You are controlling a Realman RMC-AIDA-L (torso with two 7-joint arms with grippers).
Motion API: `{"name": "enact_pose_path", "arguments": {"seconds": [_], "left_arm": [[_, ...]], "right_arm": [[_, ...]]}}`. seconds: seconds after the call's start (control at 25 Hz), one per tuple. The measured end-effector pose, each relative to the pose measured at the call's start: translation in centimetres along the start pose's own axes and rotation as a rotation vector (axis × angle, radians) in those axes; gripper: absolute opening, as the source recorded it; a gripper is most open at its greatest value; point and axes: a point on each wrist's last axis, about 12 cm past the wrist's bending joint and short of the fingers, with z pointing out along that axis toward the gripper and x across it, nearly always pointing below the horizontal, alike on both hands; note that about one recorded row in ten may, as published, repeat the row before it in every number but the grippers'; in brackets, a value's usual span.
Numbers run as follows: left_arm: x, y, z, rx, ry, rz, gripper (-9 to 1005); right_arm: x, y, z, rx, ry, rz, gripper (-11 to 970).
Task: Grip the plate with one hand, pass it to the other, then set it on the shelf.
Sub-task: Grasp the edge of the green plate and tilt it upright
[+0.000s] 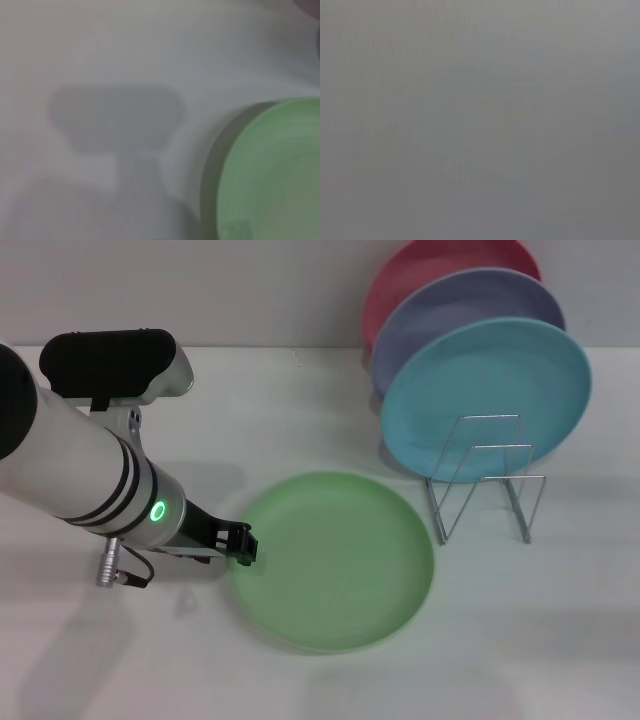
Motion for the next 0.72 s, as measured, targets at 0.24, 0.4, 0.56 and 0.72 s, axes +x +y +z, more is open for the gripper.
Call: {"name": "enact_pose_path", "arguments": {"seconds": [0.24,0.4,0.56,0.72], "left_arm": [[-0.1,-0.2,0.5,-0.004,0.008,-0.006,466],[0.0,-0.2,0.9,-0.008,0.013,-0.008,465],[0.0,-0.1,1.0,-0.009,0.015,-0.008,464],[0.0,-0.2,1.2,-0.008,0.012,-0.008,463]], "right_arm": [[-0.1,0.0,0.0,-0.002,-0.003,-0.001,581],[-0.1,-0.1,0.1,-0.003,-0.006,-0.003,580],[-0.2,-0.2,0.1,-0.003,-0.008,-0.005,579],[-0.2,-0.2,0.1,-0.002,-0.009,-0.006,580]]}}
